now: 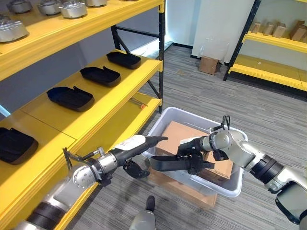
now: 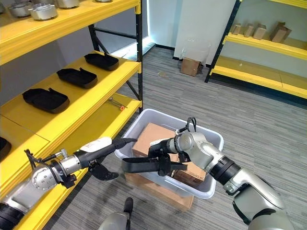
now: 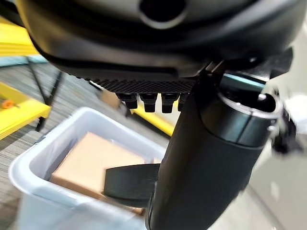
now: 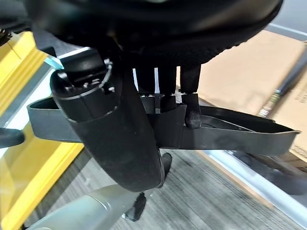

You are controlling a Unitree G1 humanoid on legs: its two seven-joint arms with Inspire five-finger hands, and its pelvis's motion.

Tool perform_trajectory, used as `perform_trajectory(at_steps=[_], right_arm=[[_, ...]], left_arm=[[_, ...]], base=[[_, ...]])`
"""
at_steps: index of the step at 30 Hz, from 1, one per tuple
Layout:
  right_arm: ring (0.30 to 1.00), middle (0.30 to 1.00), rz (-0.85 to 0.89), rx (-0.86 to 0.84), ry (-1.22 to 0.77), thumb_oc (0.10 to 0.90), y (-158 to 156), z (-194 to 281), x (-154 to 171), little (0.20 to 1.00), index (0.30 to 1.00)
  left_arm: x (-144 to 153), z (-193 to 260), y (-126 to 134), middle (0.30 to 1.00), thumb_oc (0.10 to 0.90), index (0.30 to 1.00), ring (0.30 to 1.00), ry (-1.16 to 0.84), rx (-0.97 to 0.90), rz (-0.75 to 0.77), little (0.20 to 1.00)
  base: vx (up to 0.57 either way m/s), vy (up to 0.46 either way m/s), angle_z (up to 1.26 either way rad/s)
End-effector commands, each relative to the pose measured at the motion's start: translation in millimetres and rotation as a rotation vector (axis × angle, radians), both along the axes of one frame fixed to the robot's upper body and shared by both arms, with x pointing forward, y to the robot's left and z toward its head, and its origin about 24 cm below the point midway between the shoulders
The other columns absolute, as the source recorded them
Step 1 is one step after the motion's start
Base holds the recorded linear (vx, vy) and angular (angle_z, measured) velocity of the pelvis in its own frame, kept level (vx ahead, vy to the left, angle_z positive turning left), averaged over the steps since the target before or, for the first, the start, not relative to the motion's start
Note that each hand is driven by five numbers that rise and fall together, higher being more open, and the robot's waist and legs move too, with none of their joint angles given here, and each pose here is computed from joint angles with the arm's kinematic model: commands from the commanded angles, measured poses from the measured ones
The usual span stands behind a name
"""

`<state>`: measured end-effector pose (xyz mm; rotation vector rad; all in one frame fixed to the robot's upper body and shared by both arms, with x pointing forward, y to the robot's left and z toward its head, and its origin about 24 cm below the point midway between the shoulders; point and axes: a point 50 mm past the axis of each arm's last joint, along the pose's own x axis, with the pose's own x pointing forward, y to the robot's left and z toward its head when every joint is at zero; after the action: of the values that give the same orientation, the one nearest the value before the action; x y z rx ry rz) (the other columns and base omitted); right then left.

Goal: Move parts from the plastic box to the shelf.

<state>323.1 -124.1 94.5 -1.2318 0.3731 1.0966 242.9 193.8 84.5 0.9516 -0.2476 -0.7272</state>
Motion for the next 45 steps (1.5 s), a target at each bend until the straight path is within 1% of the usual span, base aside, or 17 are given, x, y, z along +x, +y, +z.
perform_trajectory(at_steps=[1,4,7,15,18,26,31,33,34,35,38,42,44,45], right_arm=[[0.300,0.300,0.003,0.140,-0.234,0.400,13.8,62.2,23.4,0.300,0.300],[0.300,0.300,-0.022,0.168,-0.246,0.400,13.0,64.6,27.3,0.300,0.300],[0.300,0.300,-0.041,0.189,-0.255,0.400,12.0,67.7,31.3,0.300,0.300],[0.300,0.300,-0.043,0.185,-0.257,0.400,15.9,64.7,34.4,0.300,0.300],[0.300,0.300,-0.035,0.176,-0.258,0.400,19.7,60.5,34.5,0.300,0.300],[0.300,0.300,-0.016,0.147,-0.235,0.400,24.0,51.5,32.8,0.300,0.300],[0.300,0.300,0.010,0.120,-0.216,0.400,29.2,47.2,30.1,0.300,0.300],[0.300,0.300,0.017,0.115,-0.210,0.400,31.8,45.5,28.7,0.300,0.300],[0.300,0.300,0.022,0.114,-0.206,0.400,34.1,45.1,28.1,0.300,0.300],[0.300,0.300,0.027,0.114,-0.196,0.400,37.1,43.2,26.7,0.300,0.300],[0.300,0.300,0.028,0.118,-0.196,0.400,36.7,41.1,25.6,0.300,0.300],[0.300,0.300,0.040,0.128,-0.197,0.400,40.8,43.5,24.9,0.300,0.300],[0.300,0.300,0.053,0.121,-0.195,0.400,43.1,44.4,24.4,0.300,0.300],[0.300,0.300,0.066,0.110,-0.189,0.400,44.1,42.8,23.8,0.300,0.300]], left_arm=[[1.6,27.4,-7.2,1.000,0.900,1.000,1.000,-0.184,-0.082,0.005,1.000],[2.0,21.9,-2.8,1.000,0.900,1.000,1.000,-0.166,-0.105,0.058,1.000],[0.7,21.3,-5.4,1.000,0.900,1.000,1.000,-0.161,-0.103,0.038,1.000],[0.3,24.3,-20.0,1.000,0.900,1.000,1.000,-0.154,-0.103,-0.054,1.000],[-0.4,30.1,-32.1,1.000,0.900,1.000,1.000,-0.167,-0.088,-0.130,1.000],[-1.6,44.4,-45.3,1.000,0.900,1.000,1.000,-0.253,-0.077,-0.189,1.000],[0.6,51.2,-48.0,1.000,0.900,1.000,1.000,-0.278,-0.064,-0.207,1.000],[-0.1,52.0,-50.2,1.000,0.900,1.000,1.000,-0.275,-0.068,-0.225,1.000],[-0.9,51.9,-53.4,1.000,0.900,1.000,1.000,-0.272,-0.069,-0.245,1.000],[-4.3,51.9,-60.9,1.000,0.900,1.000,1.000,-0.273,-0.071,-0.298,1.000],[-6.6,51.4,-69.0,1.000,0.900,1.000,1.000,-0.265,-0.065,-0.330,1.000],[-1.9,50.9,-71.6,1.000,0.900,1.000,1.000,-0.242,-0.061,-0.317,1.000],[1.1,48.6,-72.0,1.000,0.900,1.000,1.000,-0.200,-0.060,-0.308,1.000],[3.8,42.7,-72.0,1.000,0.900,1.000,1.000,-0.149,-0.042,-0.291,1.000]], base=[[0.01,-0.043,0.07],[0.01,-0.036,0.06],[0.00,-0.033,0.13],[0.00,-0.001,0.01],[0.00,0.000,0.00],[0.00,0.000,0.00],[0.00,0.000,0.00],[0.00,0.000,0.00],[0.02,0.051,0.00],[0.02,0.049,0.01],[0.01,0.019,0.02],[0.00,0.000,0.00],[0.00,0.000,0.00],[0.00,0.000,0.00]])
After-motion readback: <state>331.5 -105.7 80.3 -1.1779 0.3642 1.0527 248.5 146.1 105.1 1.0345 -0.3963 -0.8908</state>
